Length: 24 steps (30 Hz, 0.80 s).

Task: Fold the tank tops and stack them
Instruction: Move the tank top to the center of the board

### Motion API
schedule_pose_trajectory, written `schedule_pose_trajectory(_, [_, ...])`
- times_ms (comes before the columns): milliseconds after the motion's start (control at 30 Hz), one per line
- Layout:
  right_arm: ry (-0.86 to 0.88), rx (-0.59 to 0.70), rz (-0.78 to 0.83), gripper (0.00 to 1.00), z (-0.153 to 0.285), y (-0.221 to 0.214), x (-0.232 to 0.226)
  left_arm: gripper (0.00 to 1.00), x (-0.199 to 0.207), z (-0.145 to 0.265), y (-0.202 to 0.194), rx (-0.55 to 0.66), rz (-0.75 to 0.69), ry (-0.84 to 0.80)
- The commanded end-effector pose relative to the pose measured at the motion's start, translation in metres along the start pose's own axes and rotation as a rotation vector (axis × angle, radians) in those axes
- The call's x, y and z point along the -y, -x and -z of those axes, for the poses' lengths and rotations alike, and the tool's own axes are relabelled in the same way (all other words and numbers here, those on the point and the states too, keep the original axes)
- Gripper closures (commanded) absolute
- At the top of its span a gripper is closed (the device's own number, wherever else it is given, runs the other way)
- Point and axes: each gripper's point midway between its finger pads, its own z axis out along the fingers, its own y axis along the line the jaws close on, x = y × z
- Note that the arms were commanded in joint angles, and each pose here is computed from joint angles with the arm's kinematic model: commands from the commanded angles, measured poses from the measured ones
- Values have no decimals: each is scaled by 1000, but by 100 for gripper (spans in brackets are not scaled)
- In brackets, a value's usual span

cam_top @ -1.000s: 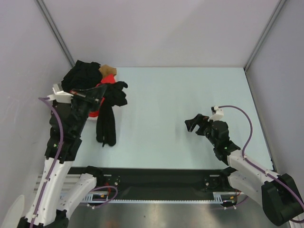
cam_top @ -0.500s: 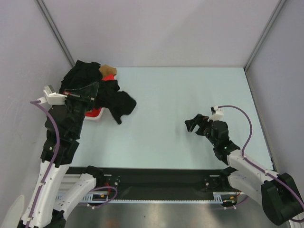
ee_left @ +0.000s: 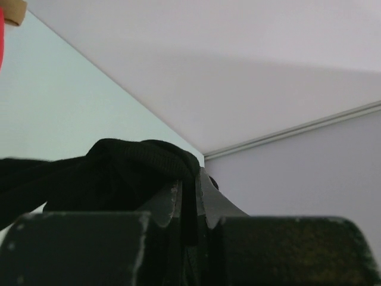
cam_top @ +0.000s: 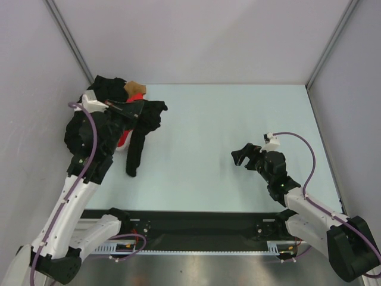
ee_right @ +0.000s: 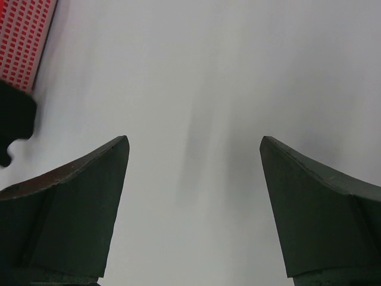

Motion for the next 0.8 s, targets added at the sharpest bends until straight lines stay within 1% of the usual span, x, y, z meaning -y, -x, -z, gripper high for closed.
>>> schedule_pose_trajectory(0, [44,60,15,4,-4,21,-14,100,43,-1,-19,-62,-38,-143])
schedule_pose_trajectory(33, [47,59,15,4,-4,22,-15,100,45,-4,-24,-55,-49,-132])
schedule_pose_trajectory(67, [46,58,15,4,-5,22,-15,100,54,-1,-45,-101,-79,-151])
schedule_pose_trajectory(100, [45,57,17,4,-5,21,-15,100,56,-5,-58,-120,-99,-145])
schedule_pose_trajectory(133, [47,59,17,4,-4,22,-16,100,58,-7,-63,-101,-115,-132])
schedule_pose_trajectory(167, [44,58,18,4,-4,22,-15,100,70,0,-84,-143,-148,-168])
schedule_pose_trajectory(233, [40,60,20,4,-4,22,-14,100,82,-2,-105,-156,-182,-186])
schedule_pose_trajectory(267, [40,62,19,4,-4,22,-13,100,91,4,-122,-172,-225,-206])
schedule_pose_trajectory(333, [36,63,19,4,-4,22,-13,98,109,3,-143,-190,-276,-231])
schedule_pose_trajectory(367, [37,64,21,4,-4,23,-13,94,116,9,-157,-205,-331,-251])
schedule_pose_trajectory(400, [30,65,19,4,-4,23,-12,85,115,2,-176,-233,-386,-243])
schedule_pose_trajectory(433, [24,67,19,4,-4,23,-11,64,129,3,-176,-241,-402,-266])
schedule_pose_trajectory(467, [20,71,20,3,-3,24,-10,64,119,0,-187,-289,-473,-233])
schedule_pose_trajectory(500, [21,71,19,4,-3,24,-11,69,126,-8,-190,-288,-502,-211])
schedule_pose_trajectory(567, [20,77,21,3,-2,25,-10,71,113,-13,-195,-309,-573,-153])
schedule_pose_trajectory(600, [20,75,22,3,-1,25,-10,74,110,-17,-193,-294,-591,-131])
schedule_pose_trajectory(633, [16,77,20,3,-2,25,-10,98,108,-17,-191,-284,-595,-118])
schedule_pose_trajectory(767, [10,85,18,3,0,27,-9,100,93,-17,-168,-197,-566,-75])
